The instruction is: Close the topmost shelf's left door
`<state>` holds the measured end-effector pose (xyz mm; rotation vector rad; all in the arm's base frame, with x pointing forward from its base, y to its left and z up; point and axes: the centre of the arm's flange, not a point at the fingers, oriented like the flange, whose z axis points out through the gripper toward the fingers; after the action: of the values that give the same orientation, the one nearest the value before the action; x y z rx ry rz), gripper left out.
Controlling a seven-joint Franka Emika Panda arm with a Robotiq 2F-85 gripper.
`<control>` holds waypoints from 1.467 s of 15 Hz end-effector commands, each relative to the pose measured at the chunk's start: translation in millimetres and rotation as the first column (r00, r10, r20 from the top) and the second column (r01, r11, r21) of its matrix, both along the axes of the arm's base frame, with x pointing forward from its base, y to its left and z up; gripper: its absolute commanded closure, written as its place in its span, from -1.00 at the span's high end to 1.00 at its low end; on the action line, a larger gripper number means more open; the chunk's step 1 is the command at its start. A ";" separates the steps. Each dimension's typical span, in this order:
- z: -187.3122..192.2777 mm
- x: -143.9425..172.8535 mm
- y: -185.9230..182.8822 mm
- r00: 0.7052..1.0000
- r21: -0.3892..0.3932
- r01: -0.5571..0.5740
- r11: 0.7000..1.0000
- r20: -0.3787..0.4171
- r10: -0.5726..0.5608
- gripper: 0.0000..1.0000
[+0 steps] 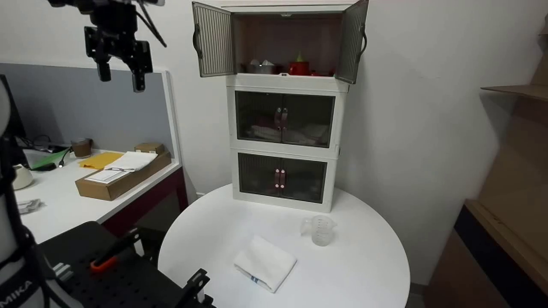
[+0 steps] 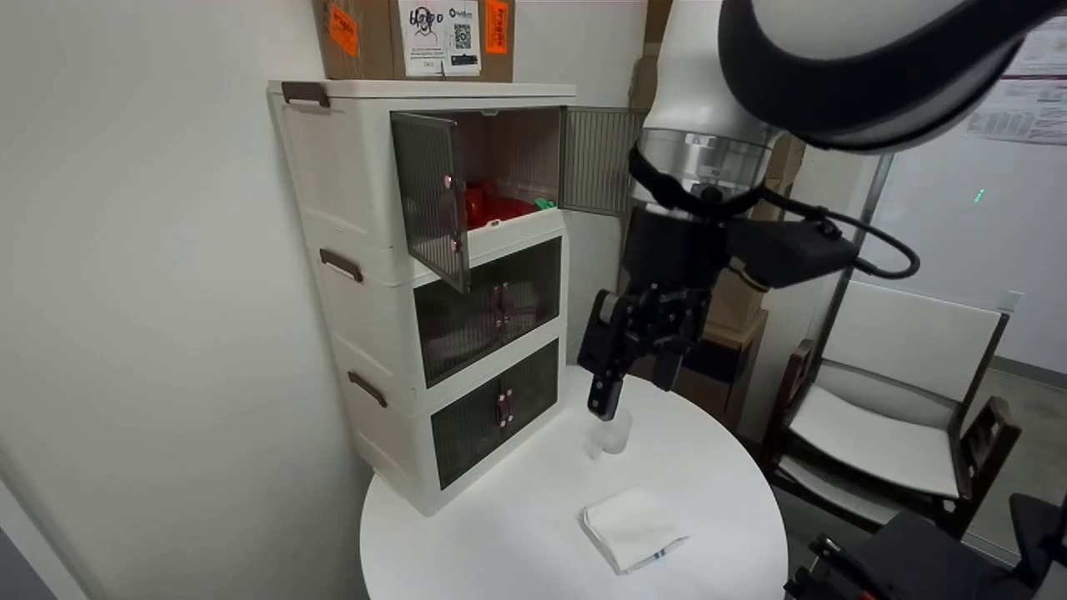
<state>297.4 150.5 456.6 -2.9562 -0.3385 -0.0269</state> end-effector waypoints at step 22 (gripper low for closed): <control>180.4 213.4 72.2 0.916 -0.183 -0.176 0.967 0.329 0.229 1.00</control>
<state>488.9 209.6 622.2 -3.0066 -0.7375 -0.4439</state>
